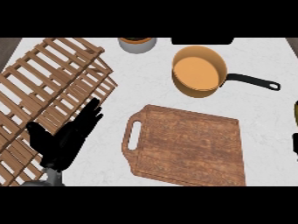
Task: Pick the pear from the cutting board and place it in the pot
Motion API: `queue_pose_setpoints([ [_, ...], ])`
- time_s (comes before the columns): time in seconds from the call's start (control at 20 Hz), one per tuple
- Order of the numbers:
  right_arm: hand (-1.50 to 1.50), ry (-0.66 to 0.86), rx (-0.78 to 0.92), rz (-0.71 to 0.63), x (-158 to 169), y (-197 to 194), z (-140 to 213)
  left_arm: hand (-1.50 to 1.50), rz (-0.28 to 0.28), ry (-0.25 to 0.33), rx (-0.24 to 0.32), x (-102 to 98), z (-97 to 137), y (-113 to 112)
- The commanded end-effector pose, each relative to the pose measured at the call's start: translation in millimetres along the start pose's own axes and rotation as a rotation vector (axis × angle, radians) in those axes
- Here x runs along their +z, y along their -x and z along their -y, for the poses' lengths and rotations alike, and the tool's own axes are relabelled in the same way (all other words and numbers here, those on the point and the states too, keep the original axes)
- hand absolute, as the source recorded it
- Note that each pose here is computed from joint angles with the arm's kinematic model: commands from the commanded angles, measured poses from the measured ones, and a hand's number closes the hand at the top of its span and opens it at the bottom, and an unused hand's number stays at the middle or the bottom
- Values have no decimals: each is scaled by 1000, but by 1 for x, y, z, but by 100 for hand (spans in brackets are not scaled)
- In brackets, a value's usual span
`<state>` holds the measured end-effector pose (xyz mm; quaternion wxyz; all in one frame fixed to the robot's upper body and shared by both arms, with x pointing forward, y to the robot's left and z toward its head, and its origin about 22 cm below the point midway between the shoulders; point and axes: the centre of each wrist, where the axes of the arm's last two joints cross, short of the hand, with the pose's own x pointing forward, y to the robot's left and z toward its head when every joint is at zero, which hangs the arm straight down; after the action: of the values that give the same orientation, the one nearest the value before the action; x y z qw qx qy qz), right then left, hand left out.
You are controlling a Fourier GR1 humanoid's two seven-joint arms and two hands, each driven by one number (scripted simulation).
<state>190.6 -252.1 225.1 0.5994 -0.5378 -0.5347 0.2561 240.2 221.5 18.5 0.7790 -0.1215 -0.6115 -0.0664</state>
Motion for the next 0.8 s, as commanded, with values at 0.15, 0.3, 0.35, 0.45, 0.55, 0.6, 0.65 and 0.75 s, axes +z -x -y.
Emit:
queue_pose_setpoints([
  [0.15,150,47,-173,101,-8,-37,55,0,4,18,11,-5,-14,-4],
  [0.3,150,41,-189,75,-31,-53,59,0,6,4,6,-4,-3,-3],
  [0.35,150,64,-215,77,-35,-68,71,0,-11,12,9,-6,7,-5],
  [0.45,150,43,-226,62,-59,-70,65,0,11,16,-6,-4,13,-13],
  [0.55,150,38,-194,49,-77,-88,71,0,-6,18,6,4,14,-1],
  [0.6,150,19,-219,55,-89,-92,64,0,-7,16,4,-6,-9,6],
  [0.65,150,8,-225,54,-94,-99,72,0,3,25,-12,-18,-3,-4],
  [0.75,150,2,-217,51,-116,-101,60,0,11,35,-1,3,-8,-8],
])
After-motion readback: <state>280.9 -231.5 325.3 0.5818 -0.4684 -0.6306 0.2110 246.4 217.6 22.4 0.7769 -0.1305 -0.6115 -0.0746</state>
